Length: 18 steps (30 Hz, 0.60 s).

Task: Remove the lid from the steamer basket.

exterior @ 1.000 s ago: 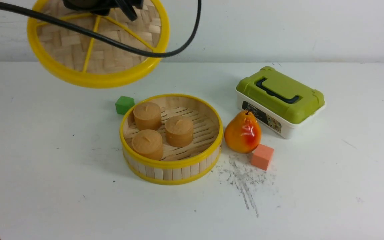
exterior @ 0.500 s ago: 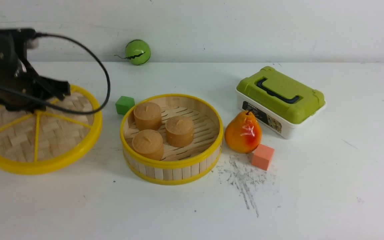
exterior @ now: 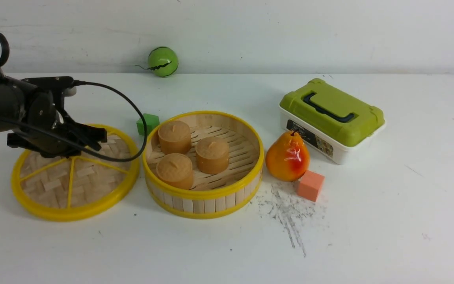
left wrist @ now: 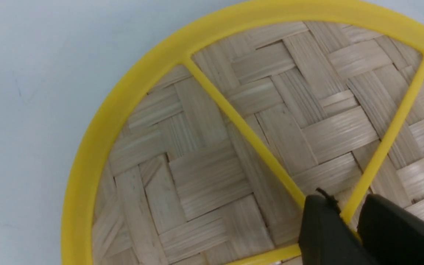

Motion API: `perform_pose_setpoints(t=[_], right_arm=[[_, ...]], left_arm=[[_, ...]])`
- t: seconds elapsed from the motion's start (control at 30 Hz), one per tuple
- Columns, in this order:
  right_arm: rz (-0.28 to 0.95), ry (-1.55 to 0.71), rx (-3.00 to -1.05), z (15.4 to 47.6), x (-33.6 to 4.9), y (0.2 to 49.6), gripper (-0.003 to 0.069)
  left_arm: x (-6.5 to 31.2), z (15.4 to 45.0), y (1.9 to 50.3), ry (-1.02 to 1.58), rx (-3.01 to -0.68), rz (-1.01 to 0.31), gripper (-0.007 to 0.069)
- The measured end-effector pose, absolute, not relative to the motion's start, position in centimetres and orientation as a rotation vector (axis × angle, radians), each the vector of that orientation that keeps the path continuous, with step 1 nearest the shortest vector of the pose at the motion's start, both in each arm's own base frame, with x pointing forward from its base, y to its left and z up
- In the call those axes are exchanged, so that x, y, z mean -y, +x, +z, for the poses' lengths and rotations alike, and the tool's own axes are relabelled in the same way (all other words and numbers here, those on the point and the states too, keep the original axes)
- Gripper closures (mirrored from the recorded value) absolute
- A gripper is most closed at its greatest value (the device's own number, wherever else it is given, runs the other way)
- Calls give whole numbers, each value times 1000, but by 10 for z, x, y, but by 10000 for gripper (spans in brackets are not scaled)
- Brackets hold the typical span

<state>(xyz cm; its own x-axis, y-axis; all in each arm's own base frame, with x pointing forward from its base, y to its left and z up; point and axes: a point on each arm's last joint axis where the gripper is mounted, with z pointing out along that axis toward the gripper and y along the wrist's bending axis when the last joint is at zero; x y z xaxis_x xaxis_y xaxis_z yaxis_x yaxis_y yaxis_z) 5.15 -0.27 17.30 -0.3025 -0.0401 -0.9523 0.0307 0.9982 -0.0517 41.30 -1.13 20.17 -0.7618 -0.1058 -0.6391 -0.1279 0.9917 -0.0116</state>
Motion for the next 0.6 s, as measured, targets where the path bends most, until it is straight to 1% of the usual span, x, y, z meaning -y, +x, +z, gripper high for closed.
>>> perform_pose_setpoints(t=[0.03,0.07,0.13,0.2,0.23,0.3,0.37,0.4,0.43,0.5,0.53,0.57,0.6], right_arm=[[-70,-7,-1877,173,3,52,419],[-70,-7,-1877,173,3,52,419],[-70,-7,-1877,173,3,52,419],[-70,-7,-1877,173,3,52,419],[-70,-7,-1877,173,3,52,419],[-70,-7,-1877,173,3,52,419],[-70,-7,-1877,173,3,52,419],[-70,-7,-1877,173,3,52,419],[-70,-7,-1877,173,3,52,419],[-70,-7,-1877,173,3,52,419],[-70,-7,-1877,173,3,52,419],[-70,-7,-1877,173,3,52,419],[-70,-7,-1877,173,3,52,419]], left_arm=[[12,202,413,-172,-2442,35,466],[12,202,413,-174,-2442,33,460],[12,203,413,-200,-2439,15,382],[12,207,411,-208,-2436,11,344],[12,216,409,-214,-2421,6,320],[12,239,402,-208,-2366,-1,324],[11,269,393,-196,-2294,-10,371],[11,293,383,-192,-2230,-25,408],[11,302,379,-192,-2208,-29,424],[11,357,349,-193,-2049,-74,534],[11,380,333,-191,-1980,-94,591],[10,405,313,-183,-1893,-116,629],[11,414,306,-179,-1861,-126,638]])
